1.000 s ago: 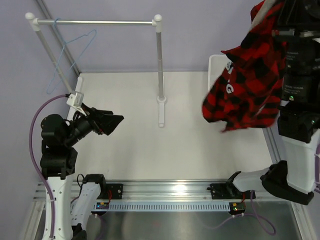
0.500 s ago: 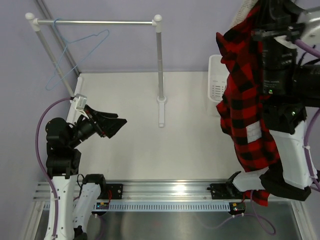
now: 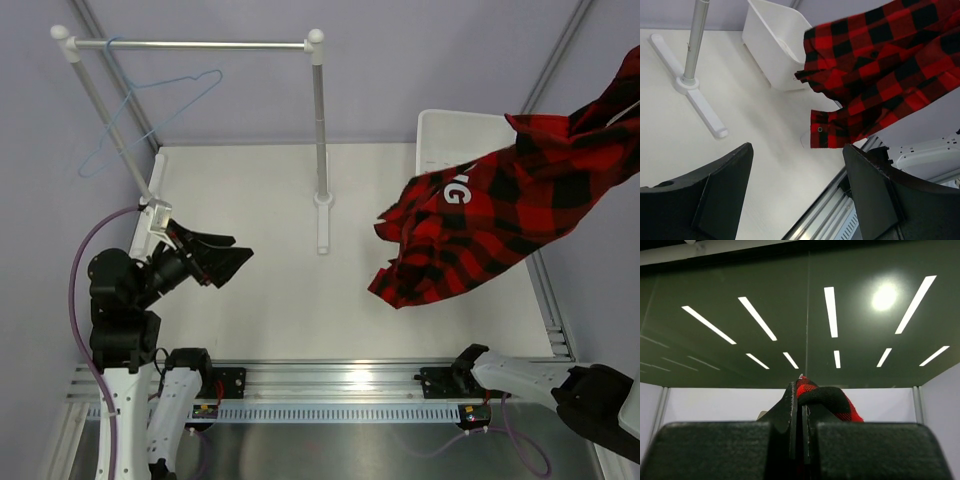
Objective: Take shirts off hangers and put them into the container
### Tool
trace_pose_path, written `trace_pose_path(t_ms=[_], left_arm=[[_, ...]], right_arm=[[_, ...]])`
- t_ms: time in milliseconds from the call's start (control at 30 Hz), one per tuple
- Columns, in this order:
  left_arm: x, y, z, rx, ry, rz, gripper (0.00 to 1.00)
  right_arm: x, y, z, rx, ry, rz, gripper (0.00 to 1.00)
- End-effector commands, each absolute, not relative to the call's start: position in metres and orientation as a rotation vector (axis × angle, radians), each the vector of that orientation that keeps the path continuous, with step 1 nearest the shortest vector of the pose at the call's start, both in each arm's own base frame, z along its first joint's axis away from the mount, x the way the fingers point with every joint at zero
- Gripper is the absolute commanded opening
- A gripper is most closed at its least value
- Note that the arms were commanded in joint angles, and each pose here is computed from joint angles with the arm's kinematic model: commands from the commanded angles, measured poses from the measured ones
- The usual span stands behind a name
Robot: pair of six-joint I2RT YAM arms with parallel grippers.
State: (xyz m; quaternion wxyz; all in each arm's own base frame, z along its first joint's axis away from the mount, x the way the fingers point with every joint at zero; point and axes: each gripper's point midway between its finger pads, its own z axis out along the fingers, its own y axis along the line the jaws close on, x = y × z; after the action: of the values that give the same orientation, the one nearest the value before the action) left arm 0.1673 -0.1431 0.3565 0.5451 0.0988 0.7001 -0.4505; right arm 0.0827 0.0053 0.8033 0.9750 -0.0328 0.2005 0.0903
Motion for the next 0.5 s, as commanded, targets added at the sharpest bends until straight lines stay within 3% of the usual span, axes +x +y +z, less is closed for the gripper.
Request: trace_pose_path(t_ms=[0,267,467], left_arm=[[0.159,-0.144,0.357,0.243,1.655,-1.075,0.78],[0.162,-0.145,0.353,0.256,1.661,-1.072,0.77],[0.172,-0.146,0.346,0.269,1.683,-1.086,0.77]], right_arm=[[0.084,0.023,0.799,-0.135,0.41,0.236,0.0],[0.095,0.03,0.797,-0.146,0.402,0.181,0.0],[0.159,0.048,0.802,-0.094,0.448,-0.062,0.0]])
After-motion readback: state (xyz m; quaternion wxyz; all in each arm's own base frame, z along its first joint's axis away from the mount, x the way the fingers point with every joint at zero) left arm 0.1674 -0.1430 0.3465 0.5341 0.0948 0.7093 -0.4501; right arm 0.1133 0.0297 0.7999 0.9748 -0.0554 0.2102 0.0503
